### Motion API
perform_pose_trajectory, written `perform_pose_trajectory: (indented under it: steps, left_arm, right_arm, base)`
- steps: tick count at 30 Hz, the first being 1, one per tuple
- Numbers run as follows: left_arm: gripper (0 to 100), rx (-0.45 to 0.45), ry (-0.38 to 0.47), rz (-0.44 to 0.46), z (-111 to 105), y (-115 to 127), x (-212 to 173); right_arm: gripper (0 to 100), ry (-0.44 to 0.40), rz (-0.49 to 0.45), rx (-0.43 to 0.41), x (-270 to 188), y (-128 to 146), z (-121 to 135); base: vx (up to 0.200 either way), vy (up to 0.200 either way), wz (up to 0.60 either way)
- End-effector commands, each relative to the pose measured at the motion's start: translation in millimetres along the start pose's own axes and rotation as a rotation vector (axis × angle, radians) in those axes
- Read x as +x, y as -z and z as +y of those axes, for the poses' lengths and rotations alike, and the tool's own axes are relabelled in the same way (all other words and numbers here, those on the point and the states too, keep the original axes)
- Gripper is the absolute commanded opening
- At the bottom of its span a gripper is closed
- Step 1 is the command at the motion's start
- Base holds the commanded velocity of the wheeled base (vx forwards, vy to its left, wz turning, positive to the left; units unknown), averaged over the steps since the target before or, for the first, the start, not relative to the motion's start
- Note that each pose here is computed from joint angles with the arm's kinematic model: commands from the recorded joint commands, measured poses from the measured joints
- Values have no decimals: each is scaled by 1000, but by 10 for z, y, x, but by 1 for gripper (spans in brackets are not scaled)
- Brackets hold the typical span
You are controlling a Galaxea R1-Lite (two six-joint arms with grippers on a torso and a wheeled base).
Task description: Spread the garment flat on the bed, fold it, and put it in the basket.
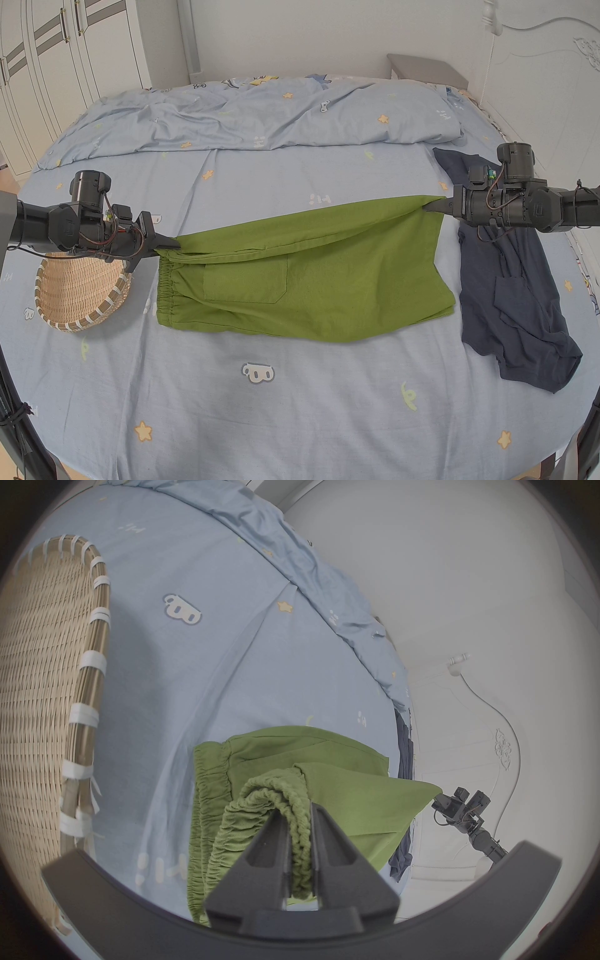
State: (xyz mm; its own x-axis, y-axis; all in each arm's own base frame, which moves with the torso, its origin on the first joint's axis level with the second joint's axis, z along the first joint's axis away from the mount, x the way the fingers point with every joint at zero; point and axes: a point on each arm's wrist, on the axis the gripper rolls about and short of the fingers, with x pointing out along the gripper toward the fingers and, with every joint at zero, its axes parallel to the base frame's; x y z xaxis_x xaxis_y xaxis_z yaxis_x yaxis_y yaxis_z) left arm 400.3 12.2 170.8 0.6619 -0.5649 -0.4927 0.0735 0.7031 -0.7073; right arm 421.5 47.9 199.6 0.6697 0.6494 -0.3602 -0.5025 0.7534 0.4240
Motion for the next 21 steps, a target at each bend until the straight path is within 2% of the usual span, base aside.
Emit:
perform_pose_trajectory:
  steps: [1,12,13,15,16,21]
  left_arm:
    - [0,-6,-5,6,55,-19,76]
    - [0,-9,-6,12,88,-29,131]
    - [100,-9,-6,12,88,-29,131]
    - [100,-9,-5,13,84,-27,134]
    - [100,-9,-5,13,84,-27,134]
    - [100,-5,-3,15,58,-16,129]
  right_arm:
    - [0,2,11,9,70,28,-52]
    - [0,3,30,23,210,97,-144]
    - [0,2,34,26,223,108,-147]
    - [0,1,43,31,261,138,-164]
    - [100,-1,45,30,273,145,-157]
    - [100,-12,60,31,319,184,-121]
  base:
    - [0,0,0]
    - [0,0,0]
    - [0,0,0]
    - [0,0,0]
    - [0,0,0]
    - [0,0,0]
